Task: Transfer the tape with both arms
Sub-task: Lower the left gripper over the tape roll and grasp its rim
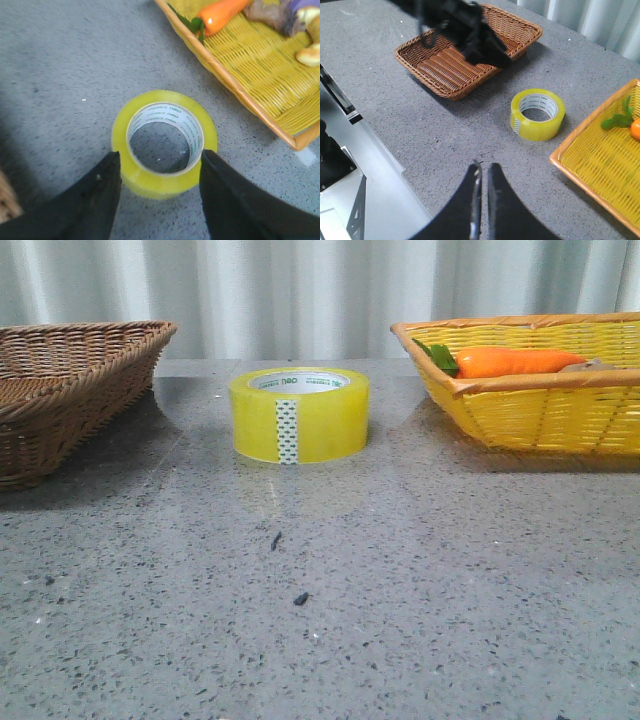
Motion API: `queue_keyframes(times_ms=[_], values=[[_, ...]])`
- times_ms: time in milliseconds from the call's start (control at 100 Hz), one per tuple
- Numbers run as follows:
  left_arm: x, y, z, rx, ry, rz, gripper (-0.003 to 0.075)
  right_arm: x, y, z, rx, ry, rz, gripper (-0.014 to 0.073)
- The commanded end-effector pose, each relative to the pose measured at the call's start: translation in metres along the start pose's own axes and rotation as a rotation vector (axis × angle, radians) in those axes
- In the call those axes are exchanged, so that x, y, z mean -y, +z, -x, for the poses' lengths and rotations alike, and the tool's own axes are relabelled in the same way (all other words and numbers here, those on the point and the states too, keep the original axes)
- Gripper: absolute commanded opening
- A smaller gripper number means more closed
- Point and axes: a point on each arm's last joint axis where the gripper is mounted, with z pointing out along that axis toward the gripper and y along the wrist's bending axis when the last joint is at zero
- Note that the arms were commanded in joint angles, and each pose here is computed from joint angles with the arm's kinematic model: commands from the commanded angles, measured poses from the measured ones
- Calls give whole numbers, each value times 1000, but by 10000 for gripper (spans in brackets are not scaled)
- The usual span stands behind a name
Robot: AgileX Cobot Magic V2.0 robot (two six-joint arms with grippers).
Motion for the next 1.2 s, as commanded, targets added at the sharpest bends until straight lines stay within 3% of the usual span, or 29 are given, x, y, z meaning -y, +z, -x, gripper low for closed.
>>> queue_keyframes(times_ms=[0, 130, 350, 480, 660, 930, 1190], values=[[7, -6, 28, 53, -10, -29, 327, -2, -11, 0, 122, -10, -23, -62], [2, 16, 43, 33, -51, -27, 353, -6, -22, -10, 142, -13, -22, -62], [-6, 41, 42, -23, -47, -14, 465, -8, -30, -12, 163, -17, -20, -62], [-9, 54, 36, -74, -57, -13, 465, -8, -30, -12, 165, -17, -20, -62], [-21, 69, 26, -172, -35, 76, 465, -8, -30, -12, 169, -17, -21, -62], [-19, 82, 24, -169, -121, 23, 465, -8, -30, -12, 168, -15, -16, -62], [-19, 104, 15, -217, -111, 28, 465, -11, -30, -11, 173, -6, 11, -62]])
